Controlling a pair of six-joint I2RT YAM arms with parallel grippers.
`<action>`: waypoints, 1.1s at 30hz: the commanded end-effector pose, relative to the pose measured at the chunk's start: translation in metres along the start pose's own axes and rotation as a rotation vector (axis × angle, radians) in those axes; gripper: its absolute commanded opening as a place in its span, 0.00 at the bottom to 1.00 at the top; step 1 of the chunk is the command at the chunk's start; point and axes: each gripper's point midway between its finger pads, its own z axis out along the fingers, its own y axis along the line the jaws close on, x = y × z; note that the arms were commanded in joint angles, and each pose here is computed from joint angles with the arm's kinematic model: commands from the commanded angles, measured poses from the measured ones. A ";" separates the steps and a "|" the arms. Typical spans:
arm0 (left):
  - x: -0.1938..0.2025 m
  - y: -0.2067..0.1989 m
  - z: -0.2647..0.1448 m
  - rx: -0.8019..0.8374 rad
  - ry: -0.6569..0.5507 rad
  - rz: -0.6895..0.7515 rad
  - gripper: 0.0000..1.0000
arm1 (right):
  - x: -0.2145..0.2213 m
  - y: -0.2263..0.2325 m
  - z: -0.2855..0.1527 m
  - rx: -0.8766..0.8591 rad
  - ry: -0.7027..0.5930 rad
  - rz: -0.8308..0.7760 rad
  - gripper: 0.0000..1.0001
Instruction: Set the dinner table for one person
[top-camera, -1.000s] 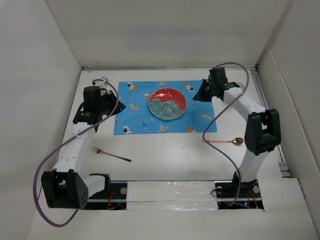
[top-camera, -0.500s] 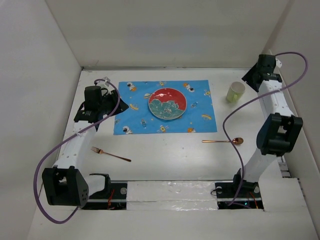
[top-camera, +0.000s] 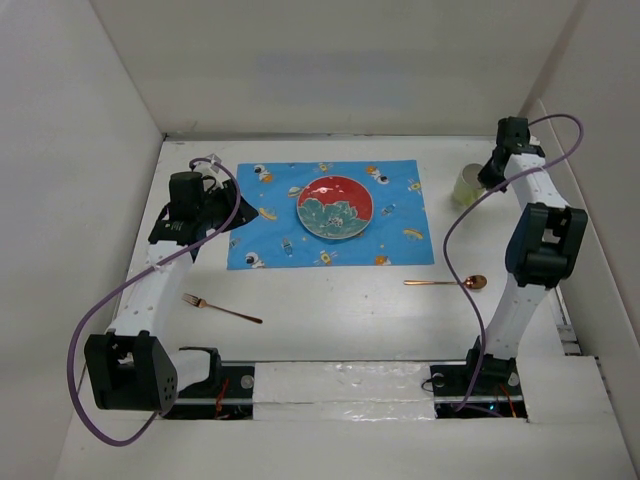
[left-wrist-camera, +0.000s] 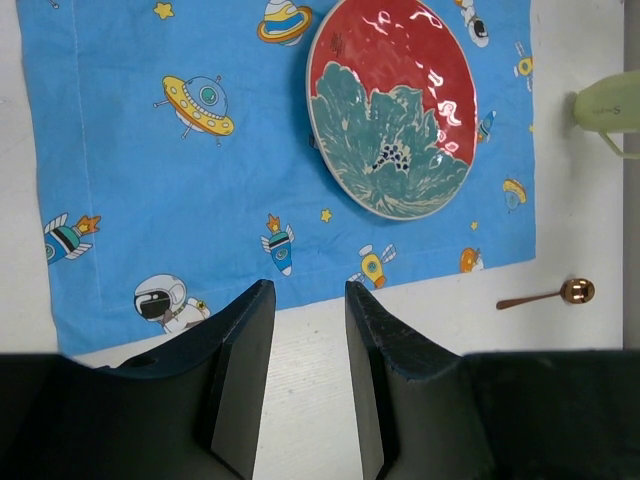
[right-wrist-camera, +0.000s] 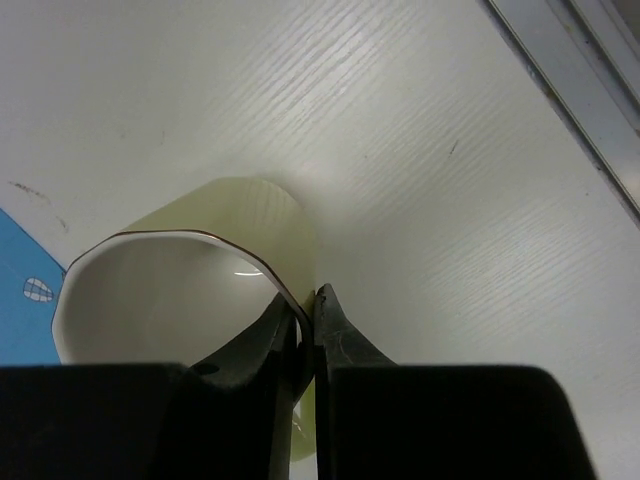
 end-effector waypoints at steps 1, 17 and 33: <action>-0.005 -0.005 -0.002 0.031 -0.029 0.019 0.31 | -0.069 0.044 -0.071 -0.165 -0.250 0.002 0.00; -0.006 -0.003 -0.001 0.018 -0.024 0.017 0.31 | -0.017 0.189 -0.084 -0.384 -0.121 -0.259 0.00; 0.002 0.003 0.001 -0.004 -0.014 0.005 0.32 | 0.004 0.215 -0.058 -0.399 -0.074 -0.270 0.45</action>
